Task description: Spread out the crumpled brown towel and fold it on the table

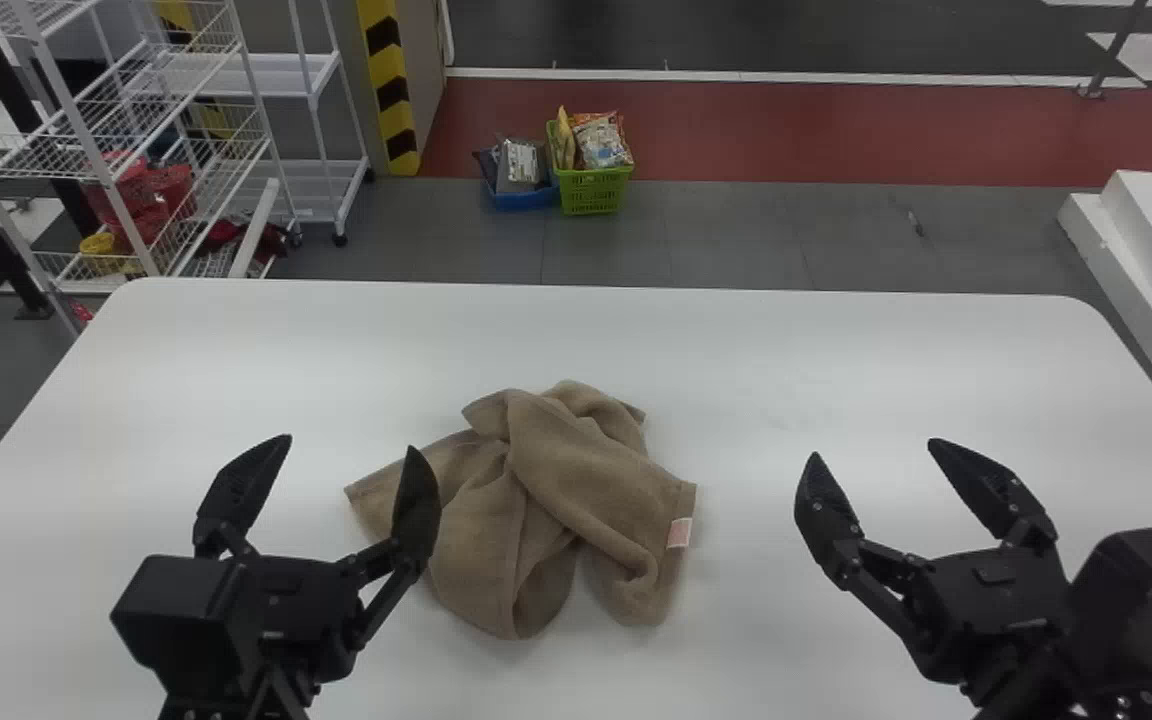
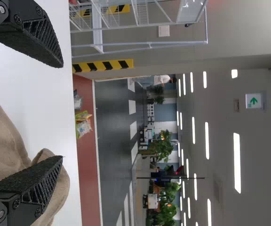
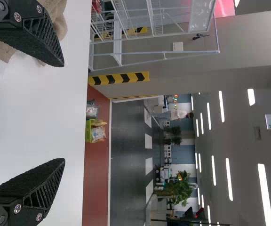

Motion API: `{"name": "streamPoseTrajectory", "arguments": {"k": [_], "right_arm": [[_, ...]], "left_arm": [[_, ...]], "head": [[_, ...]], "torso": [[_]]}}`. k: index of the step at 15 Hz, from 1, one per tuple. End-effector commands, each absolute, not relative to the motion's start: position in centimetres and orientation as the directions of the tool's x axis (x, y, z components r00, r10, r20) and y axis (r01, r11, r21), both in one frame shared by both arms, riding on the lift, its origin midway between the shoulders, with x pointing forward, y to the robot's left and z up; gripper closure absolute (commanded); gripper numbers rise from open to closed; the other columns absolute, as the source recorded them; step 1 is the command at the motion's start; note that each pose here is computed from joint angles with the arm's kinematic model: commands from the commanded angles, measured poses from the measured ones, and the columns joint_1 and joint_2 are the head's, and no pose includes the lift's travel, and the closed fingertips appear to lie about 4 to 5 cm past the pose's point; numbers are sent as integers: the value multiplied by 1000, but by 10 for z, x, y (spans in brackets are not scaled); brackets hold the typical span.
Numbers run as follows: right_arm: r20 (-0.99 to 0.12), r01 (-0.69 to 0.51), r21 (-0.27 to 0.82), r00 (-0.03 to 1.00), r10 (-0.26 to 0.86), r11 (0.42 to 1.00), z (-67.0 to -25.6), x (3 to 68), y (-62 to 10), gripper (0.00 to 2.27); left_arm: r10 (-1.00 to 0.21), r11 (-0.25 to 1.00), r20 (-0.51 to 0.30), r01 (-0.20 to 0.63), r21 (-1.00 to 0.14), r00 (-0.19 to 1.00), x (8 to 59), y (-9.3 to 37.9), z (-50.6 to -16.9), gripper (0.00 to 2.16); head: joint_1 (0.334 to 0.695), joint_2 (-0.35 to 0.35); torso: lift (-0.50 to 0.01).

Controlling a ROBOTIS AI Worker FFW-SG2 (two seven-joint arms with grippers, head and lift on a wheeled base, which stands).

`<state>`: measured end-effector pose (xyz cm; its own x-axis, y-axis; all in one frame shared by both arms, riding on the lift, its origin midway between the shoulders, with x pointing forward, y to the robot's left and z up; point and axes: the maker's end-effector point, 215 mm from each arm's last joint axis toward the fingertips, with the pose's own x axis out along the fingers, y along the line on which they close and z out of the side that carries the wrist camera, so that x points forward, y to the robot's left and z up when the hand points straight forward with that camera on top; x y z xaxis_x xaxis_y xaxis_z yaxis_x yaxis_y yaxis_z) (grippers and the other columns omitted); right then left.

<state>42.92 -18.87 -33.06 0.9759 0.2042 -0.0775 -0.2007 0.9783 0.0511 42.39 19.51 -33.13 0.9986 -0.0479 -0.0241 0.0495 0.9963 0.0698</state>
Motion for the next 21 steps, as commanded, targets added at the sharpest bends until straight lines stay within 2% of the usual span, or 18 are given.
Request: {"name": "streamPoseTrajectory", "arguments": {"k": [1, 9, 16, 21], "right_arm": [[-76, -200, 53, 976, 203, 978, -330, 430, -189, 93], [-74, -203, 50, 976, 207, 978, -330, 431, -190, 93], [-172, -167, 27, 970, 169, 986, -386, 433, -237, 90], [-200, -146, 16, 969, 146, 989, -409, 424, -271, 130]], "left_arm": [[-48, 996, -22, 49, 70, 999, 425, 195, -330, 134], [-50, 996, -22, 51, 69, 999, 425, 195, -331, 134], [-51, 997, -21, 52, 62, 998, 419, 192, -334, 137], [-67, 995, -71, 72, 65, 995, 412, 178, -354, 178]], "head": [[695, 8], [695, 8], [695, -22], [695, -94]], "torso": [[-127], [-127], [-127], [-127]]}}
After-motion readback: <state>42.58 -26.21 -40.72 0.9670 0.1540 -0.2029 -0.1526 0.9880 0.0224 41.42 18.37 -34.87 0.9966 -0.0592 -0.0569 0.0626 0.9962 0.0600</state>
